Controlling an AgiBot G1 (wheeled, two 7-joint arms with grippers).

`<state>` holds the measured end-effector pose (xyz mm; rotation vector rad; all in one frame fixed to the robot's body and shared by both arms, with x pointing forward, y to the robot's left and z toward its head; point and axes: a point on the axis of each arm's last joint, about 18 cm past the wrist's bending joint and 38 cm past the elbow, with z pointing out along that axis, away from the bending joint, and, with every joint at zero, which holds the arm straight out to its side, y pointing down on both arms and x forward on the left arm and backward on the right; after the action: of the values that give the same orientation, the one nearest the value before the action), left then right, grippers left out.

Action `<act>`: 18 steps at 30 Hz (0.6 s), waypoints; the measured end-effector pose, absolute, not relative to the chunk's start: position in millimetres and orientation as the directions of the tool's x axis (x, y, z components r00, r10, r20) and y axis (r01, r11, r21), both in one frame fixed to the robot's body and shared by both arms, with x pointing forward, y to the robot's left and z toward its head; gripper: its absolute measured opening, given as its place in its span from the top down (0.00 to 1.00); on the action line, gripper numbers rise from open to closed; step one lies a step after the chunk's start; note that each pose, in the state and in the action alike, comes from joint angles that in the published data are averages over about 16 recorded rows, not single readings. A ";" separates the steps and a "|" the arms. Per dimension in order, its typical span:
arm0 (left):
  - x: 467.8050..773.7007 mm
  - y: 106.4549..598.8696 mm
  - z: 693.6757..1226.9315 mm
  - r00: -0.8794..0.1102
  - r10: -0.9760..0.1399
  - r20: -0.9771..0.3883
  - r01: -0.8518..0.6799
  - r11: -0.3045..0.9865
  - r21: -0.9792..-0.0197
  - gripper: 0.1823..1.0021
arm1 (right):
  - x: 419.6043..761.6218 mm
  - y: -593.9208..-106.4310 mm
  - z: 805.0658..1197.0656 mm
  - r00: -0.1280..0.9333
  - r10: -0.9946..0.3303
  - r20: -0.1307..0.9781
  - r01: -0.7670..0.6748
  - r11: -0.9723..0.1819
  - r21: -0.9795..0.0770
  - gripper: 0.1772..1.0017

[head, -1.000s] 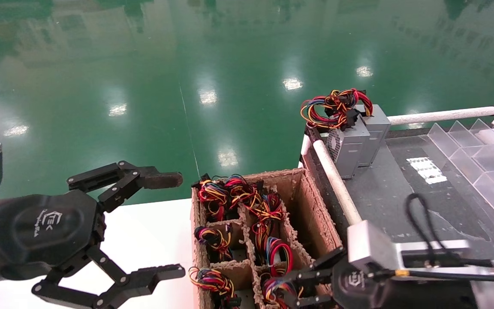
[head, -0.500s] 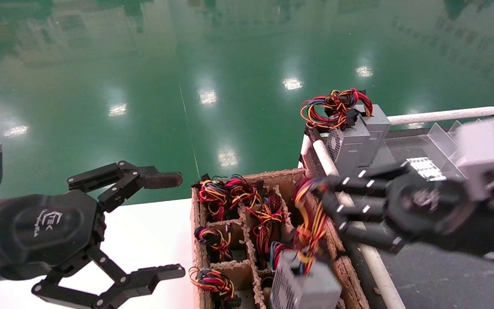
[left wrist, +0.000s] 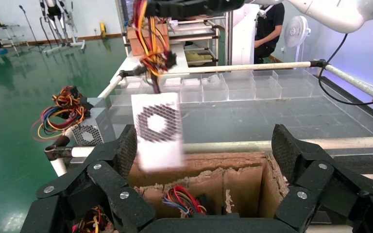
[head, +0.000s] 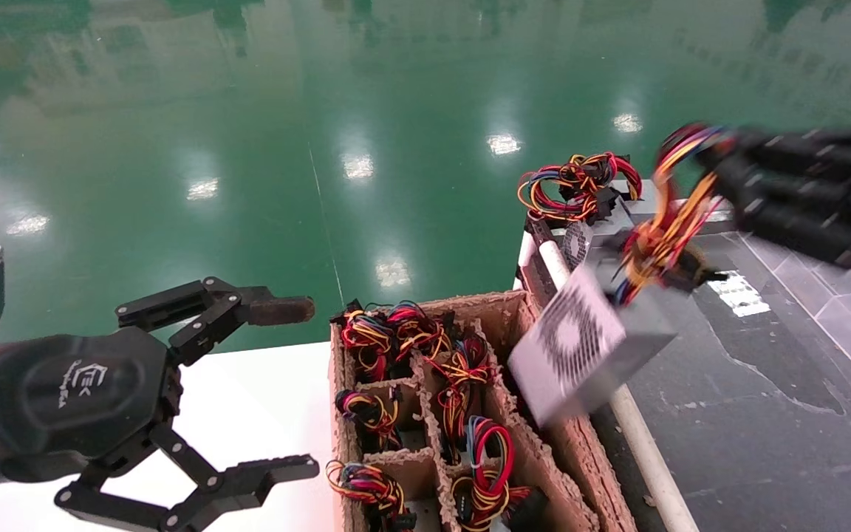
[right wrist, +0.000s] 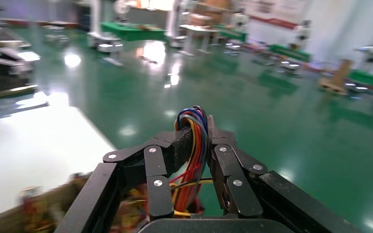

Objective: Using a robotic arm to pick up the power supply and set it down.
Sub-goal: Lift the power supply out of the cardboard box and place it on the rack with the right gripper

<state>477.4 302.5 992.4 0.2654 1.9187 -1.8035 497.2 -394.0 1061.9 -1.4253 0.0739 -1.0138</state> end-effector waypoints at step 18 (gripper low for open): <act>477.4 302.5 992.4 -0.861 -0.187 -0.473 0.460 0.108 -0.881 0.00 | 557.0 -466.7 1067.7 0.394 -0.773 0.498 0.464 -0.301 -0.833 0.98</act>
<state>477.4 302.5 992.4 0.2654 1.9187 -1.8035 557.0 -466.7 1067.7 -1.4112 0.2996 -1.2533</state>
